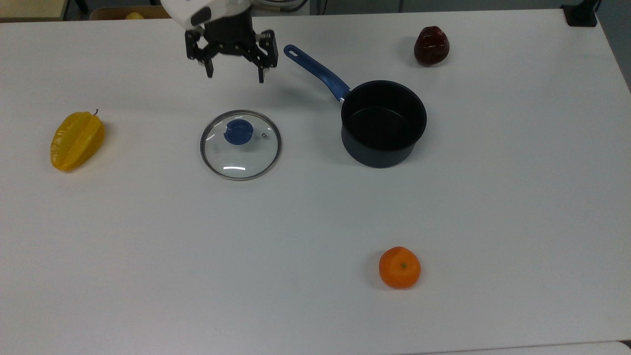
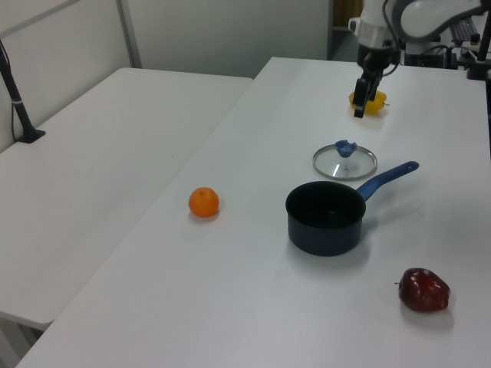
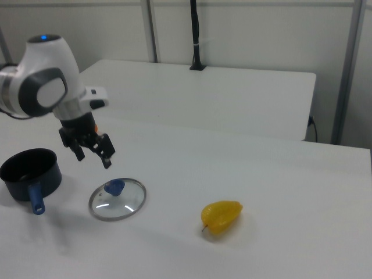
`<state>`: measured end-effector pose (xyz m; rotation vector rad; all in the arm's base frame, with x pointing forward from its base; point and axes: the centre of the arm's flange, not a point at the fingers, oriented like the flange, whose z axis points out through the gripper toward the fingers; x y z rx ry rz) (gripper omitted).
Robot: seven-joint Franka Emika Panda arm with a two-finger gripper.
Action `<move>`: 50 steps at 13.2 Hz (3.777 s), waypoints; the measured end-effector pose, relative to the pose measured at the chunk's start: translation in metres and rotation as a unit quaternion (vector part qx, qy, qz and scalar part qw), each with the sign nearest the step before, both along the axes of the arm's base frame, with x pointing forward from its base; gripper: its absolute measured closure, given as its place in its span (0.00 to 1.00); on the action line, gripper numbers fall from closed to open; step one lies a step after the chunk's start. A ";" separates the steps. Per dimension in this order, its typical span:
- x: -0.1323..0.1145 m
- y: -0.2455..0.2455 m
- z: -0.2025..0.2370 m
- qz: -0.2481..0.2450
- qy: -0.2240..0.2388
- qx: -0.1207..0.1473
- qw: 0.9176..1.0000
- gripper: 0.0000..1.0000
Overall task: Close lid
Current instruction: 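Move the open gripper over the glass lid's blue knob, then lower the gripper and close it on the blue knob, then lift the glass lid and carry it over the black saucepan, then lower the lid onto the saucepan rim and open the gripper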
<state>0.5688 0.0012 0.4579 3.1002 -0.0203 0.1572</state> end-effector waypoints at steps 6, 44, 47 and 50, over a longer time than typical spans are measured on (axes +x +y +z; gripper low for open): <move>0.014 0.002 -0.085 0.006 -0.024 0.006 1.000 0.00; -0.014 0.218 0.008 0.081 -0.032 0.028 0.996 0.39; -0.023 0.254 -0.006 0.108 -0.028 0.033 0.993 0.39; -0.027 0.267 -0.016 0.111 -0.024 0.026 0.993 0.39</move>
